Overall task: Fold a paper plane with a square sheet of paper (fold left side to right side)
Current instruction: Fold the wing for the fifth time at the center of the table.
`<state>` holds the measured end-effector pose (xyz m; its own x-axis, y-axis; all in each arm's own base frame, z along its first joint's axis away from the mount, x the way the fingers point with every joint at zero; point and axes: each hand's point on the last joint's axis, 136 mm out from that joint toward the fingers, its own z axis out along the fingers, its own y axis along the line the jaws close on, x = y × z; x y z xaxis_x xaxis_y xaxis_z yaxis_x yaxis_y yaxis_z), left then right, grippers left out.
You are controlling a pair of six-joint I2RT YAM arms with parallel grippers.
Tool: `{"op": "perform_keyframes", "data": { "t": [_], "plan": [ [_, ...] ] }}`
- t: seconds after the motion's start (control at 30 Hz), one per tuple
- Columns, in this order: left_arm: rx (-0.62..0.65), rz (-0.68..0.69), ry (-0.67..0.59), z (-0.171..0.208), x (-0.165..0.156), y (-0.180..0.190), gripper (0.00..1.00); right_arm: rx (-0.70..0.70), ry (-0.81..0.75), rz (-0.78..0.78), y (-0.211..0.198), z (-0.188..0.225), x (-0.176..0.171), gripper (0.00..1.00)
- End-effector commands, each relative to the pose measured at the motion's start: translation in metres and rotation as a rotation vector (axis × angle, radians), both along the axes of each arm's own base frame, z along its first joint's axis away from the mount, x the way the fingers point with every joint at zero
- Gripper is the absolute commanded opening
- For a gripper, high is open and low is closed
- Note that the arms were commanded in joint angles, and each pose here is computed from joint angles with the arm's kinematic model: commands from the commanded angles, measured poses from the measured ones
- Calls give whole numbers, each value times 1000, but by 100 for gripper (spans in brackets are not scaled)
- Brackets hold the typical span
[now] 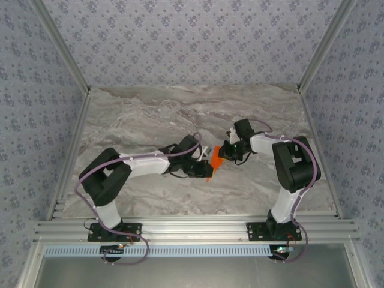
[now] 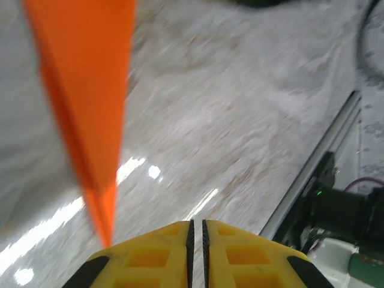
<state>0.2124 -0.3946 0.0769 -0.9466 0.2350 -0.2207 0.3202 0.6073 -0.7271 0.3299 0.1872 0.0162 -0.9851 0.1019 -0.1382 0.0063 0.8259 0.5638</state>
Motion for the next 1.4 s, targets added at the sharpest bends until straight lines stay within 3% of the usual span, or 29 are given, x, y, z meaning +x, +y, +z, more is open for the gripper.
{"op": "perform_keyframes", "data": {
  "t": [0.0, 0.23, 0.47, 0.63, 1.0, 1.37],
  "plan": [
    [53, -30, 27, -23, 4, -3, 14, -116, 70, -19, -22, -25, -16, 10],
    [128, 5, 54, -57, 13, 2, 13, -69, 33, -8, -14, -14, -12, 10],
    [195, 22, 90, -85, 5, 16, 10, 7, -109, -2, -7, 31, -4, 9],
    [213, 24, 95, -94, 1, 19, 8, 72, -152, 27, 3, 51, -21, 7],
    [218, 27, 93, -95, 0, 21, 7, 79, -71, 63, 36, 17, -51, 7],
    [244, 45, 95, -98, 1, 25, 7, -10, 13, 38, 21, -12, -63, 7]
  ]
}}
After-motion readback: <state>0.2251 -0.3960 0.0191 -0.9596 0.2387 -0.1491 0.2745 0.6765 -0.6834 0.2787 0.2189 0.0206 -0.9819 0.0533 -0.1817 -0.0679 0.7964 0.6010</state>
